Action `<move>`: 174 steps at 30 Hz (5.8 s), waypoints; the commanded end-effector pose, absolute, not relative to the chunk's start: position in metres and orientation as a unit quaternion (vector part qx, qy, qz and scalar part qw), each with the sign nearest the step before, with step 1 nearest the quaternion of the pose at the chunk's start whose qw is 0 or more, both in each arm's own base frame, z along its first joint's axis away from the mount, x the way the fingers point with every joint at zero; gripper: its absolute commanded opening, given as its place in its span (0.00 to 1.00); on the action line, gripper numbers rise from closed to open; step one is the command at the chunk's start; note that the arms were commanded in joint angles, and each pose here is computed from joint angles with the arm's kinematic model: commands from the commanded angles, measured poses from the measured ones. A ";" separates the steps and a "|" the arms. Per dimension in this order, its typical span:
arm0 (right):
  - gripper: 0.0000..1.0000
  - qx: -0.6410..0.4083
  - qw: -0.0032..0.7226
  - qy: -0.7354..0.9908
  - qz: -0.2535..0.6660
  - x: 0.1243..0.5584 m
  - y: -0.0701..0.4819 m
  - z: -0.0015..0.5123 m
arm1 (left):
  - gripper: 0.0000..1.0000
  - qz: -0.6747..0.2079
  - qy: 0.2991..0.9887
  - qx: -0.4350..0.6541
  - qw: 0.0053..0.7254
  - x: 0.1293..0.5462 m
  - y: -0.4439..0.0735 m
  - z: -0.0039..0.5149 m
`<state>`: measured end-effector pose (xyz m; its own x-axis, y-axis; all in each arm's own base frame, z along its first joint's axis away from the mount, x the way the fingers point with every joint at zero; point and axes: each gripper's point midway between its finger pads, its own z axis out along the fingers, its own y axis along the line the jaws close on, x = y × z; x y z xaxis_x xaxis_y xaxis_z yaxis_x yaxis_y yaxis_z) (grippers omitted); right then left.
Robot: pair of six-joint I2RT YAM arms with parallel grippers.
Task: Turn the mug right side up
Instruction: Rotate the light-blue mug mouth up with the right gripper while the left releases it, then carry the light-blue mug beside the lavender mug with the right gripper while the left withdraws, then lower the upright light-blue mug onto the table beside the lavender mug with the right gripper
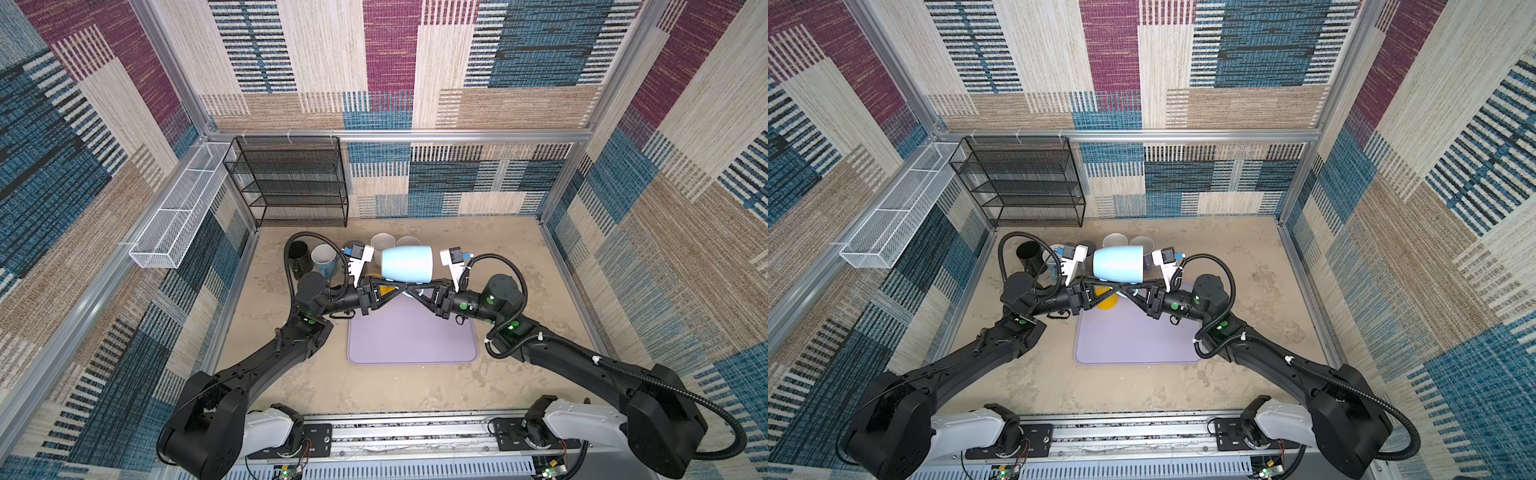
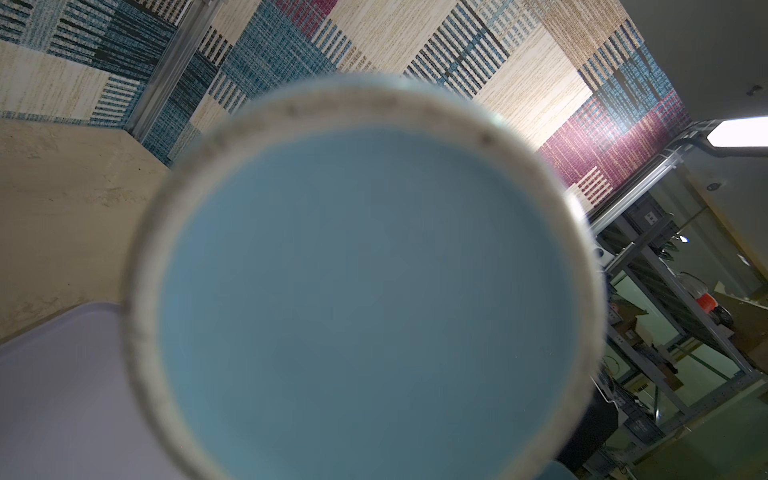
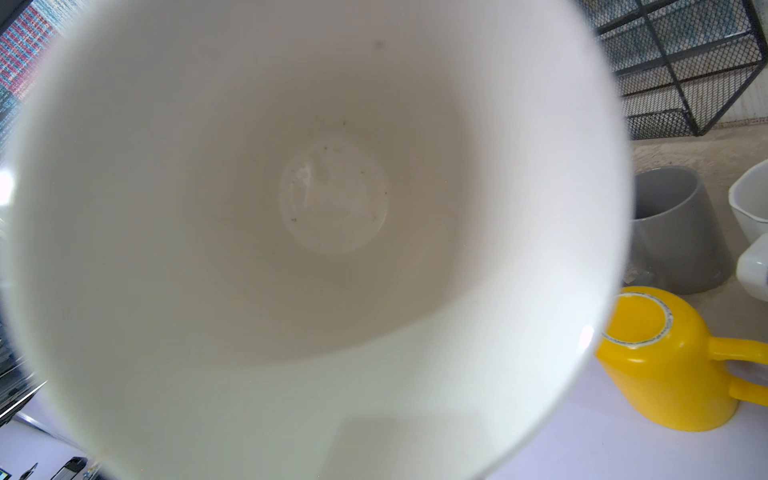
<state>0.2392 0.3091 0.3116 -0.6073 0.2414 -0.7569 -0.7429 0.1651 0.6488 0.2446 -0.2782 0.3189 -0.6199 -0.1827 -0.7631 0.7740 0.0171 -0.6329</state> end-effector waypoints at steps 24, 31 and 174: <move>0.00 -0.194 0.453 0.636 0.594 0.246 0.296 0.337 | 0.39 -0.648 0.634 0.240 0.347 0.249 -0.280 0.307; 0.00 -0.186 0.470 0.653 0.564 0.254 0.287 0.336 | 0.39 -0.630 0.658 0.233 0.340 0.253 -0.279 0.296; 0.31 -0.081 0.183 0.978 0.061 0.503 0.187 0.092 | 0.38 -0.457 0.802 0.209 0.322 0.243 -0.240 0.243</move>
